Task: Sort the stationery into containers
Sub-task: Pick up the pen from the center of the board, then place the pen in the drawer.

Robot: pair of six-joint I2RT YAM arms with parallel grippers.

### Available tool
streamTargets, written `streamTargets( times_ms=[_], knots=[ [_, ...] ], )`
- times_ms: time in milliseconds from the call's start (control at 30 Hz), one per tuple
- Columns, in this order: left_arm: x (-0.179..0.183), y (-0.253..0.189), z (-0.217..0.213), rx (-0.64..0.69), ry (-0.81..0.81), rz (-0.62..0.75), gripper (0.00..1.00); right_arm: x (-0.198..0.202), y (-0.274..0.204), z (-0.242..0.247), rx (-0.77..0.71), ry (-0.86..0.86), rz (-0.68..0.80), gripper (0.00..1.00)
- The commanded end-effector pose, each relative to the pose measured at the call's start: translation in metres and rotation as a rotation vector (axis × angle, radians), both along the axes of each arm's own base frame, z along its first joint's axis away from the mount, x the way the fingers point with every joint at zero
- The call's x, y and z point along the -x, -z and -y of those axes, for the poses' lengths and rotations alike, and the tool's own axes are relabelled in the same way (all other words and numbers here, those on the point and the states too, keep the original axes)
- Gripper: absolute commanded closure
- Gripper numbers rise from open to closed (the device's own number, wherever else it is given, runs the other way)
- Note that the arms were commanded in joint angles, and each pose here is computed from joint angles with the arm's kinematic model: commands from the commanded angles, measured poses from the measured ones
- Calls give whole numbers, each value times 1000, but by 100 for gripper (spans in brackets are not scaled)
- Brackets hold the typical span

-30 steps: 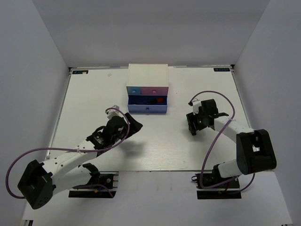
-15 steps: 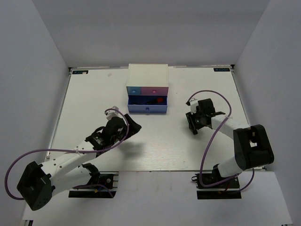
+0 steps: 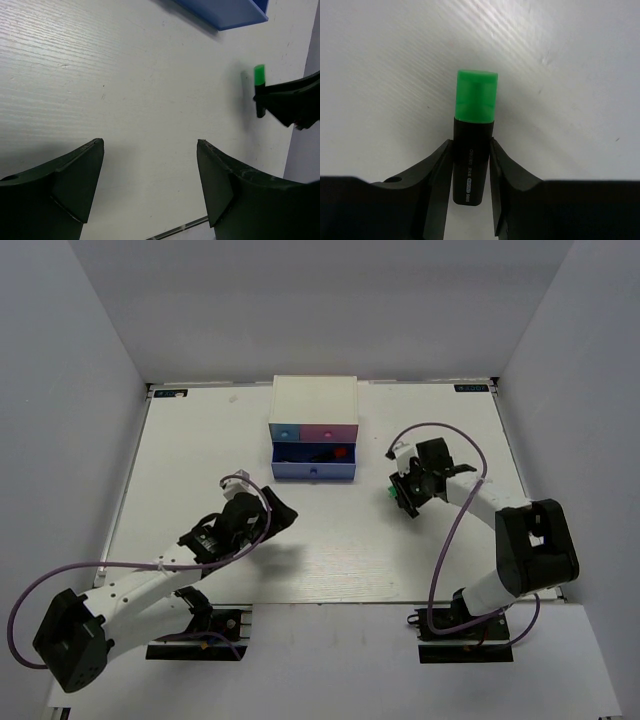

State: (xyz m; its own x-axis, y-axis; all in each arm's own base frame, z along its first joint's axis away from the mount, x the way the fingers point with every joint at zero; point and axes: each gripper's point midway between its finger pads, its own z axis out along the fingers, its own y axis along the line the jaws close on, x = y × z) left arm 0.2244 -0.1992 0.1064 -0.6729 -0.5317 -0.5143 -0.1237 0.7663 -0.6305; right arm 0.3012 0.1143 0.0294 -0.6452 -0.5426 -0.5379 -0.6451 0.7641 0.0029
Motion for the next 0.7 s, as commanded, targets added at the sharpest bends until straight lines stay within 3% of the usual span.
streamTargets(
  times_ms=[0,133,267,633,667],
  knots=[
    [1,0,-6,-10,-7,16,15,-26,-57,-37,-124,-148,108,82],
    [1,2,-6,-5,-7,22,15,-43,-141,-83,-241,-432,356,83],
    [2,6,-7,-12,-7,15,15,-47,-176,-110,-237,-644,478,84],
    [4,7,-8,-18,-2,18,15,-75,-201,-197,-134,-862,676,84],
    [3,5,-8,-11,-2,26,15,-75,-183,-210,-125,-894,648,84]
  ],
)
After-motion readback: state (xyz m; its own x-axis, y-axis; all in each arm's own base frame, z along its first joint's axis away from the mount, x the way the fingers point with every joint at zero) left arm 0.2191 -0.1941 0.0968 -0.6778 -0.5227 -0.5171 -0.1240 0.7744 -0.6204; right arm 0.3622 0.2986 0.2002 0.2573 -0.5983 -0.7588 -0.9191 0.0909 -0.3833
